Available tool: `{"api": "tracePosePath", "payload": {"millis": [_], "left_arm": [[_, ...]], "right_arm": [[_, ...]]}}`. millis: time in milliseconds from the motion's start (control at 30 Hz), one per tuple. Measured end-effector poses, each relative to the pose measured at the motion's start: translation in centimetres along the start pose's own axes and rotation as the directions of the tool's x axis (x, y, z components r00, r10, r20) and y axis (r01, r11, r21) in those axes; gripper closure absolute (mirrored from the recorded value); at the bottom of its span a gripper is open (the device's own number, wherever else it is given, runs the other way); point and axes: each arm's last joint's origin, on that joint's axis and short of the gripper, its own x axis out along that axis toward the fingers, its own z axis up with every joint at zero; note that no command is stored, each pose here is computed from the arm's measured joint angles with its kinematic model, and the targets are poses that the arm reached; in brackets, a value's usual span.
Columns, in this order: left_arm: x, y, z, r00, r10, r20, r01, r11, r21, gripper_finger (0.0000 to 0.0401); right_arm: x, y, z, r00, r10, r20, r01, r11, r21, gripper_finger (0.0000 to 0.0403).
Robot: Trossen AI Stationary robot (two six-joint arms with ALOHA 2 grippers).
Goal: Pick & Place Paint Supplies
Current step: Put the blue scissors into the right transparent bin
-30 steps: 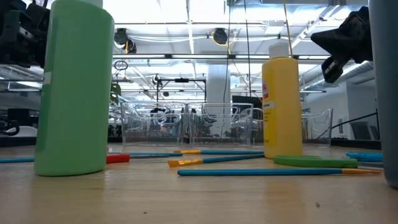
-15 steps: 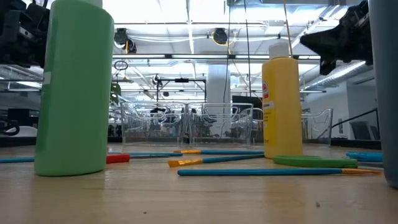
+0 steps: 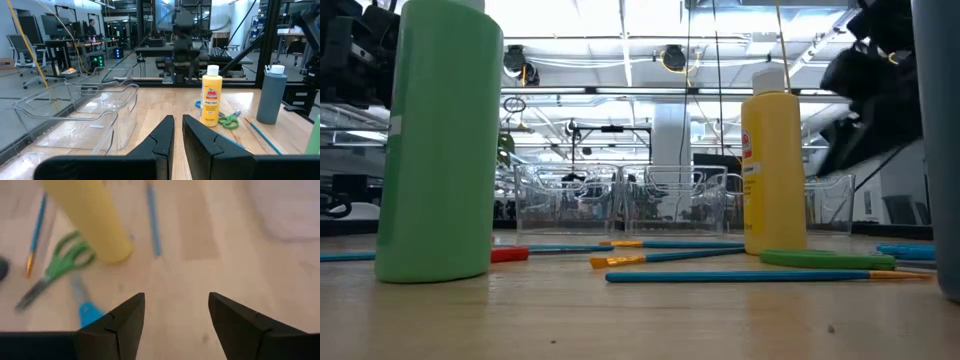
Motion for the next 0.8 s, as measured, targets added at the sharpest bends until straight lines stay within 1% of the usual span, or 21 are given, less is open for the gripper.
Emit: {"api": "tracePosePath", "payload": {"millis": [67, 133, 200, 300, 433, 667, 800], "left_arm": [[0.0, 0.0, 0.0, 1.000, 0.001, 0.001, -0.001, 1.000, 0.000, 0.0354], [0.0, 0.0, 0.0, 1.000, 0.001, 0.001, -0.001, 1.000, 0.000, 0.0354], [0.0, 0.0, 0.0, 1.000, 0.001, 0.001, -0.001, 1.000, 0.000, 0.0354], [0.0, 0.0, 0.0, 1.000, 0.001, 0.001, -0.001, 1.000, 0.000, 0.0354], [0.0, 0.0, 0.0, 1.000, 0.001, 0.001, -0.001, 1.000, 0.000, 0.0354], [0.0, 0.0, 0.0, 1.000, 0.001, 0.000, -0.001, 1.000, 0.000, 0.0354], [0.0, 0.0, 0.0, 1.000, 0.001, 0.001, -0.001, 1.000, 0.000, 0.0354]], "right_arm": [[0.7, 0.9, 0.5, 0.999, 0.025, -0.036, -0.026, 0.999, -0.022, 0.0197], [1.8, 1.7, -0.2, 0.992, 0.032, -0.120, -0.037, 0.999, -0.039, 0.0205], [2.6, 2.2, -1.3, 0.975, 0.027, -0.220, -0.039, 0.998, -0.053, 0.0211], [3.6, 2.9, -1.6, 0.965, 0.034, -0.259, -0.049, 0.997, -0.054, 0.0219], [4.4, 3.0, -3.1, 0.936, 0.013, -0.352, -0.038, 0.997, -0.063, 0.0228], [4.9, 2.8, -3.9, 0.925, -0.002, -0.380, -0.034, 0.996, -0.086, 0.0244], [4.8, 2.6, -4.3, 0.923, -0.029, -0.384, -0.007, 0.996, -0.092, 0.0264]]}}
